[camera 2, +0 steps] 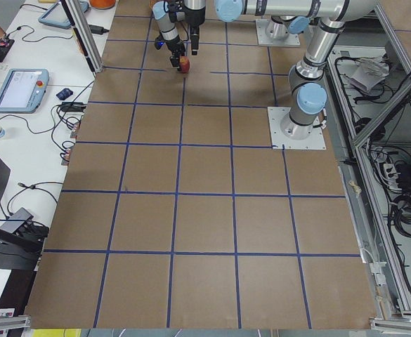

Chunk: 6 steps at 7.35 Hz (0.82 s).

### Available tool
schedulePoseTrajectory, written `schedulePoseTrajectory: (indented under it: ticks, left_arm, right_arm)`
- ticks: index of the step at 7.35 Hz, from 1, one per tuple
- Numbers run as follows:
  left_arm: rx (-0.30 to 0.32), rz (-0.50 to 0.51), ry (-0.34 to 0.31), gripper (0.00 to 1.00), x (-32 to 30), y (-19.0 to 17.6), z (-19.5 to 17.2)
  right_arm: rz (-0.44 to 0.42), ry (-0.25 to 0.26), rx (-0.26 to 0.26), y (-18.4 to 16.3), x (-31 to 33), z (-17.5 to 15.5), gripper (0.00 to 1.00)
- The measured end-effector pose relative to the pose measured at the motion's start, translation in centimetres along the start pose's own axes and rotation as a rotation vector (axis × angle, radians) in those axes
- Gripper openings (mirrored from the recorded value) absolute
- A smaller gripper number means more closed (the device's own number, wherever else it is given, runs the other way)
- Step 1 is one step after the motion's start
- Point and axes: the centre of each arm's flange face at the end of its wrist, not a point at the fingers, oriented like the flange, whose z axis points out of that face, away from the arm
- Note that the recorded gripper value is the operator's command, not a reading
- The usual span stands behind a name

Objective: Put all apples into basket
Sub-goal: 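Close the right gripper on the red apple and lift it, then carry the red apple into the basket and open the right gripper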

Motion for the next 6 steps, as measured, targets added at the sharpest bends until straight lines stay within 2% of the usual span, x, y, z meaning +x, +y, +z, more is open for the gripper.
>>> schedulePoseTrajectory:
  ticks: [1,3,5,6]
  left_arm:
    - [0.0,0.0,0.0,1.0,0.0,0.0,0.0]
    - [-0.001,0.0,-0.001,1.0,0.0,0.0,0.0]
    - [-0.001,0.0,-0.001,1.0,0.0,0.0,0.1]
    - [-0.001,0.0,-0.001,1.0,0.0,0.0,0.0]
  right_arm:
    - [0.03,-0.011,0.026,-0.9,2.2,-3.0,0.0]
    - [0.09,0.0,0.077,-3.9,10.3,-9.4,0.0]
    - [0.056,0.039,0.113,-7.9,20.1,-13.4,0.0]
    - [0.001,0.078,0.126,-10.0,25.3,-14.4,0.0]
